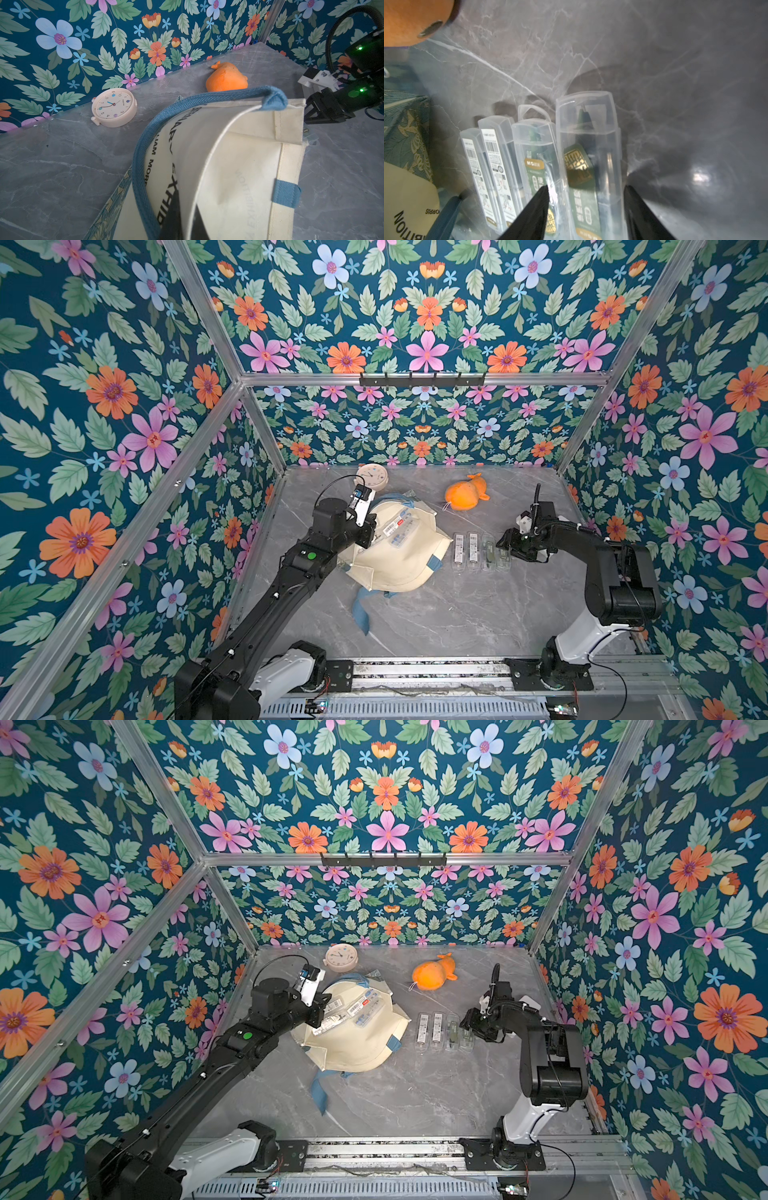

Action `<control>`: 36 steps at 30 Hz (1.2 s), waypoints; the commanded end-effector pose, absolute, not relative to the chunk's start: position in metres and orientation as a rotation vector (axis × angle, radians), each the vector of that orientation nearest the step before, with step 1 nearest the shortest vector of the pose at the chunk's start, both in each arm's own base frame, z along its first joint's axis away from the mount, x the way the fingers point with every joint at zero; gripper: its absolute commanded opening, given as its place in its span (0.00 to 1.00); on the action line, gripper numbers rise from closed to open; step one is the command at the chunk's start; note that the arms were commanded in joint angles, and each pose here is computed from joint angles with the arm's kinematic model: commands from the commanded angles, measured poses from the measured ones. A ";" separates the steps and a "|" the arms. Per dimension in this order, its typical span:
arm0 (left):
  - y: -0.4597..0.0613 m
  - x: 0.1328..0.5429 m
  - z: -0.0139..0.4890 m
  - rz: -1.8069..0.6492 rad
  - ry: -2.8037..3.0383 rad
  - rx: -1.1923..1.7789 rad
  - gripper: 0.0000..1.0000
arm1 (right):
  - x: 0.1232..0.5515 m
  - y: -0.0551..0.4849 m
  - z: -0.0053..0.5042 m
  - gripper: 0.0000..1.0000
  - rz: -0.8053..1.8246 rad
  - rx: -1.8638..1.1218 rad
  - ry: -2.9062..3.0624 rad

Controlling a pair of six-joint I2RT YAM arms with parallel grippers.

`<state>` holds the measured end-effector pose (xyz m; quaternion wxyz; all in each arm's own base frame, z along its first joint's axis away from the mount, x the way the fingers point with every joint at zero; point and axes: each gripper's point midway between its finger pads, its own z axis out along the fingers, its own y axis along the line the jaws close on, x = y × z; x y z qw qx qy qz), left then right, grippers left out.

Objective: Take out the compass set from the canvas bag
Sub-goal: Adjust the compass set at the center of the board, then adjust the canvas bag at the center of the board.

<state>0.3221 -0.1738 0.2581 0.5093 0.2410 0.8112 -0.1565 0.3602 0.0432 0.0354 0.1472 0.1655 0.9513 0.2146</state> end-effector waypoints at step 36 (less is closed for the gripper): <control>-0.169 0.326 0.274 -0.346 1.939 0.554 0.00 | 0.356 0.288 0.187 0.67 0.818 -0.604 2.161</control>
